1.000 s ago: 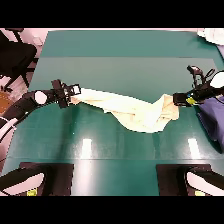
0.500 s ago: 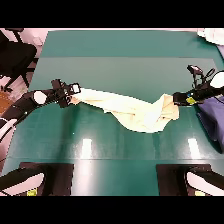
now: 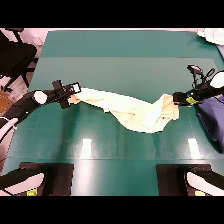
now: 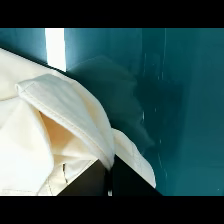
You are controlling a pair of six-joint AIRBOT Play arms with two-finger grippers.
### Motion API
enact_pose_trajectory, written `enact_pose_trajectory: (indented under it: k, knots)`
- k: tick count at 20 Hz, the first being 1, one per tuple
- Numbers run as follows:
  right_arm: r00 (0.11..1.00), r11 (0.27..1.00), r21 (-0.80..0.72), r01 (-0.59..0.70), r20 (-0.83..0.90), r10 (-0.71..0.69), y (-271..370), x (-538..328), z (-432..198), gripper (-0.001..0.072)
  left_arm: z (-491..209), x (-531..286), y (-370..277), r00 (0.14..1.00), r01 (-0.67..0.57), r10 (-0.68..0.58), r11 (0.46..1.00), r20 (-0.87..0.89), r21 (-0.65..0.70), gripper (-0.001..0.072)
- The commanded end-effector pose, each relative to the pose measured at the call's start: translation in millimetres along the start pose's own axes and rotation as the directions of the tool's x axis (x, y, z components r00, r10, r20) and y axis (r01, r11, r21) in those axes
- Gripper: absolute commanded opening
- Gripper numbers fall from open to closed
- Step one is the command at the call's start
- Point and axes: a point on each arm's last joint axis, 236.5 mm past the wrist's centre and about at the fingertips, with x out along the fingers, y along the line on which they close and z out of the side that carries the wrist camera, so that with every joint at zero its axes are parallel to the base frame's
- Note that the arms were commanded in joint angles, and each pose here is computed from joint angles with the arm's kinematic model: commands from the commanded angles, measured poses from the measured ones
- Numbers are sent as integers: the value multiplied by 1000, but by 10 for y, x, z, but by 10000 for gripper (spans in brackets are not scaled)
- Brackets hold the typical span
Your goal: Fold the shirts.
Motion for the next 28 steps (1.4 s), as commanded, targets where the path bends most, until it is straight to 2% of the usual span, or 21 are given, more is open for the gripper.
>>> enact_pose_trajectory:
  k: [1, 4, 7, 9, 12, 17, 20, 23, 26, 28]
  knots:
    - [1000, 1000, 1, 0, 0, 0, -1, 2, 0, 22, -3, 22, -18, 1000, 6, -6, 1000, 1, -10, 22]
    - [1000, 1000, 1, 0, 0, 0, -2, -2, -1, 21, 176, -88, 220, 999, -34, 35, 999, 39, -20, 22]
    - [999, 1000, -5, -4, 33, 4, 28, -119, 95, 22, 617, -518, 872, 972, -183, 188, 982, 138, -49, 22]
    - [993, 1000, -18, -8, 115, 10, 79, -365, 299, 21, 925, -942, 1289, 933, -277, 293, 955, 208, -103, 23]
    - [958, 999, -46, -14, 284, 26, 194, -947, 691, 21, 1248, -1535, 1648, 878, -349, 387, 920, 282, -176, 23]
    - [861, 996, -90, -12, 506, 56, 373, -1925, 1085, 21, 1481, -2274, 1769, 811, -409, 466, 884, 352, -228, 23]
    - [850, 994, -105, -8, 524, 62, 424, -2222, 1053, 21, 1557, -2678, 1553, 814, -360, 435, 898, 384, -253, 22]
    - [874, 994, -110, -4, 483, 57, 426, -2272, 904, 20, 1418, -2836, 1177, 881, -239, 336, 924, 332, -299, 21]
    - [920, 997, -74, -19, 390, 47, 367, -2021, 513, 20, 1027, -2636, 609, 977, -26, 120, 889, 176, -457, 19]
    - [947, 999, -22, -36, 318, 41, 306, -1746, 132, 20, 791, -2447, 204, 995, 81, -37, 854, 94, -514, 19]
